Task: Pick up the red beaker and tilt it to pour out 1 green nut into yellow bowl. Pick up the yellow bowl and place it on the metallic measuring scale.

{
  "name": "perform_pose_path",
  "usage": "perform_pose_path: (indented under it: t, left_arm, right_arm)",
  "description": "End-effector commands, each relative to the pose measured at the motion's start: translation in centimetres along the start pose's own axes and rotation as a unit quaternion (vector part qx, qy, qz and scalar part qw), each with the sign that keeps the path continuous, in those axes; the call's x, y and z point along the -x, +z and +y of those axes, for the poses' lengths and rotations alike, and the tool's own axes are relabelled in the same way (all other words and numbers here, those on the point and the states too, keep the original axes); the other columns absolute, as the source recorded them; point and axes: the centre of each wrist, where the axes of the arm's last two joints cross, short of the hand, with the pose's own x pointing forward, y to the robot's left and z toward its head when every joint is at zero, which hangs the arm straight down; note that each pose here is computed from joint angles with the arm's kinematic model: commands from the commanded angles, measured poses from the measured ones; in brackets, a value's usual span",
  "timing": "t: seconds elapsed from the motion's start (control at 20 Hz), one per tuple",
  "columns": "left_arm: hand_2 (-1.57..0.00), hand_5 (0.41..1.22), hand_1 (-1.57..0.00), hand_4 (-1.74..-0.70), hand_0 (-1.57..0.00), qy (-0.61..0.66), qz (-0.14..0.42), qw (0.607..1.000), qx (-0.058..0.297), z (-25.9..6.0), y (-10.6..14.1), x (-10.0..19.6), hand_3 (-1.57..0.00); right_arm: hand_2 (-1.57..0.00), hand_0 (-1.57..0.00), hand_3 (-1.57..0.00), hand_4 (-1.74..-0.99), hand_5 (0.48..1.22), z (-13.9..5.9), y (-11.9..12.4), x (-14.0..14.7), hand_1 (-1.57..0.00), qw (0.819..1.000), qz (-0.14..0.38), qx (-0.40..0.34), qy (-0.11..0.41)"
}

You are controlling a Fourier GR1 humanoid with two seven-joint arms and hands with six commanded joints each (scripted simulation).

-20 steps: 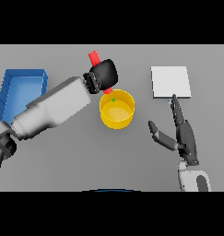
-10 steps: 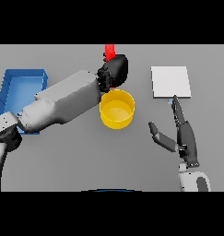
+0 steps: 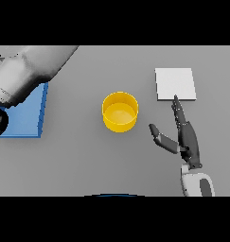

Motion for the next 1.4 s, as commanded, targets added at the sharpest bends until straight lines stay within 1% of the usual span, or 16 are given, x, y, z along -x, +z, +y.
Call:
perform_pose_path:
  t: [0.0,0.05,0.1,0.2,0.35,0.4,0.45,0.55,0.6,0.65,0.75,0.85,1.0,1.2,1.3,1.35]
  left_arm:
    - [-1.57,1.221,-1.57,-1.73,-1.57,0.059,0.023,0.998,0.009,-0.5,0.3,1.7,-1.57]
    - [-1.57,1.221,-1.57,-1.73,-1.57,0.143,0.06,0.988,0.024,-1.6,0.8,3.7,-1.52]
    - [-1.57,1.221,-1.57,-1.73,-1.57,0.216,0.085,0.972,0.028,-3.1,1.6,5.7,-1.51]
    - [-1.57,1.221,-1.57,-1.74,-1.57,0.367,0.133,0.92,0.039,-7.1,3.3,8.9,-1.51]
    - [-1.57,1.221,-1.57,-1.74,-1.57,0.528,0.182,0.829,0.029,-13.6,5.9,10.6,-1.54]
    - [-1.57,1.221,-1.57,-1.74,-1.57,0.559,0.204,0.803,0.03,-15.6,6.5,10.3,-1.54]
    - [-1.57,1.221,-1.57,-1.74,-1.57,0.591,0.222,0.775,0.032,-17.7,7.1,9.7,-1.55]
    - [-1.57,1.221,-1.57,-1.74,-1.57,0.624,0.282,0.726,0.061,-21.7,7.9,7.5,-1.56]
    - [-1.57,1.221,-1.57,-1.74,-1.57,0.628,0.31,0.711,0.06,-22.9,8.2,6.7,-1.56]
    - [-1.57,1.221,-1.57,-1.74,-1.57,0.652,0.327,0.682,0.055,-24.8,8.8,5.3,-1.56]
    - [-1.57,1.221,-1.57,-1.74,-1.57,0.687,0.367,0.624,0.06,-26.7,9.8,4.1,-1.57]
    - [-1.57,1.221,-1.57,-1.74,-1.57,0.71,0.398,0.576,0.073,-28.7,10.8,2.2,-1.57]
    - [-1.57,1.221,-1.57,-1.74,-1.57,0.734,0.409,0.537,0.071,-30.8,12.4,-1.6,-1.57]
    - [-1.57,1.221,-1.57,-1.74,-1.57,0.756,0.421,0.494,0.083,-32.2,14.9,-6.6,-1.57]
    - [-1.57,1.151,-1.57,-1.74,-1.57,0.766,0.418,0.482,0.081,-31.8,15.6,-8.2,-1.57]
    - [-1.57,1.098,-1.57,-1.74,-1.57,0.767,0.422,0.476,0.086,-32.0,16.0,-9.2,-1.57]
  right_arm:
    - [0.0,0.0,0.0,-1.104,0.563,-0.2,-0.1,0.1,0.0,1.0,-0.001,0.001,0.005]
    - [0.0,0.0,0.0,-1.102,0.572,0.0,-0.2,0.2,0.0,1.0,-0.003,-0.006,0.004]
    - [0.0,0.0,0.0,-1.104,0.576,-0.1,-0.1,0.1,0.0,1.0,-0.009,-0.01,0.008]
    - [0.0,0.0,0.0,-1.114,0.578,0.1,-0.2,0.3,0.0,1.0,-0.003,-0.01,0.001]
    - [0.0,0.0,0.0,-1.118,0.595,-0.1,-0.2,0.2,0.0,1.0,-0.01,-0.015,0.011]
    - [0.0,0.0,0.0,-1.125,0.601,-0.1,-0.5,0.2,0.0,1.0,-0.002,-0.016,0.009]
    - [0.0,0.0,0.0,-1.127,0.606,-0.1,-0.5,0.4,0.0,1.0,-0.001,-0.016,0.024]
    - [0.0,0.0,0.0,-1.132,0.621,-0.1,-0.6,0.2,0.0,0.999,-0.01,-0.022,0.022]
    - [0.0,0.0,0.0,-1.138,0.626,-0.3,-0.7,0.3,0.0,0.999,-0.004,-0.024,0.028]
    - [0.0,0.0,0.0,-1.142,0.628,-0.6,-0.4,0.5,0.0,0.999,-0.005,-0.026,0.027]
    - [0.0,0.0,0.0,-1.133,0.64,-0.2,-0.4,0.5,0.0,0.999,-0.003,-0.032,0.022]
    - [0.0,0.0,0.0,-1.133,0.655,-0.6,-0.1,0.1,0.0,0.999,-0.011,-0.031,0.024]
    - [0.0,0.0,0.0,-1.131,0.669,-0.3,-0.6,0.4,0.0,0.999,0.001,-0.03,0.014]
    - [0.0,0.0,0.0,-1.166,0.676,-0.9,-0.3,0.4,0.0,0.999,-0.011,-0.027,0.028]
    - [0.0,0.0,0.0,-1.174,0.676,-0.8,-0.3,0.5,0.0,0.999,-0.007,-0.031,0.029]
    - [0.0,0.0,0.0,-1.171,0.677,-0.8,-0.1,0.6,0.0,0.999,-0.007,-0.03,0.027]
